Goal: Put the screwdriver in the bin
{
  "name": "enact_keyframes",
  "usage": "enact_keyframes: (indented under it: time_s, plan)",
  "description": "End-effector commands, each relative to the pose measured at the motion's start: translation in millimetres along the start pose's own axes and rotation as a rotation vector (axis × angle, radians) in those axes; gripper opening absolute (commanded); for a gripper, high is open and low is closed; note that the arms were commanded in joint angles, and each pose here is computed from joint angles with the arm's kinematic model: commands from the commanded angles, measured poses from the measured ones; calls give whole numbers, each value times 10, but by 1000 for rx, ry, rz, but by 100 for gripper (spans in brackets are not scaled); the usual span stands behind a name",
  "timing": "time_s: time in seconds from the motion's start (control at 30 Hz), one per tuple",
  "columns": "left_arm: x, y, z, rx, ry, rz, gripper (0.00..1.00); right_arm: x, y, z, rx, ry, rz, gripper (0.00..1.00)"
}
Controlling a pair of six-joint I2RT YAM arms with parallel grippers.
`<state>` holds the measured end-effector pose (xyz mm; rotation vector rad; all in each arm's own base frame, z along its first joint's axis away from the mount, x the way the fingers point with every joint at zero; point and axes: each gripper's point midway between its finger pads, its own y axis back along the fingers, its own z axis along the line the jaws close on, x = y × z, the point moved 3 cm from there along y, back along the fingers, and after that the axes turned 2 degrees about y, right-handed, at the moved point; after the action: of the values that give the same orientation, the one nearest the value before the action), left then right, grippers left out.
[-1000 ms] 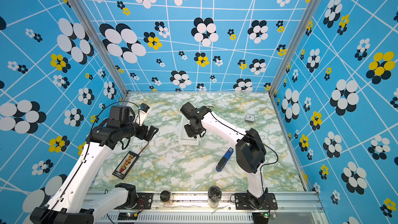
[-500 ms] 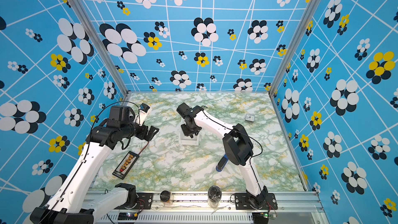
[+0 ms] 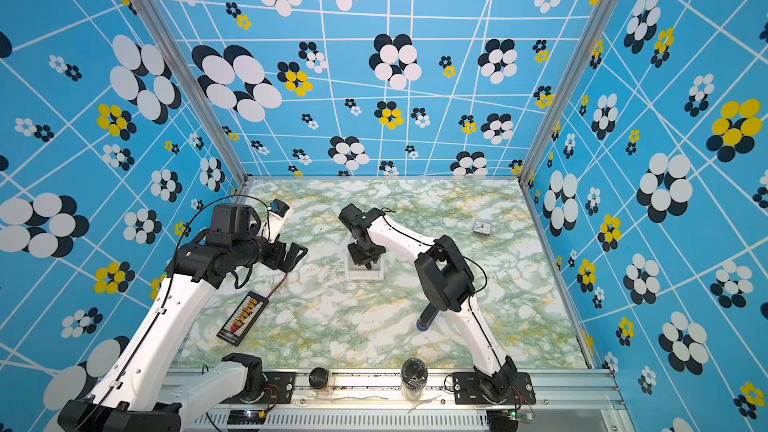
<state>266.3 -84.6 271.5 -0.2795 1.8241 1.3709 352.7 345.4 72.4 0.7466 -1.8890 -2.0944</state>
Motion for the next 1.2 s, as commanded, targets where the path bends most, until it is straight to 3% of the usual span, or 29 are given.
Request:
enact_keyframes:
  time_s: [0.0,0.4,0.67,0.83,0.97,1.1,1.17]
  plan:
    - [-8,29,-60,22,2,-21,99,-88,-34,-23,-2,-21,-18,21]
    - [-11,16,-79,40,12,-20,99,-79,-76,-24,-7,-29,-12,31]
    - [30,-63,-61,39,5,-10,99,-226,330,-38,-1,-27,-106,37]
    - [55,-197,170,-105,-14,-44,99,-366,917,-7,-43,-14,-268,47]
    - [190,-361,281,-156,-25,11,99,-398,1400,-50,-39,-14,-375,54]
    - [354,-514,399,-212,24,32,99,-336,1872,-164,-32,-11,-554,68]
    - [427,-567,441,-225,57,27,99,-208,1935,-369,-21,-68,-642,77]
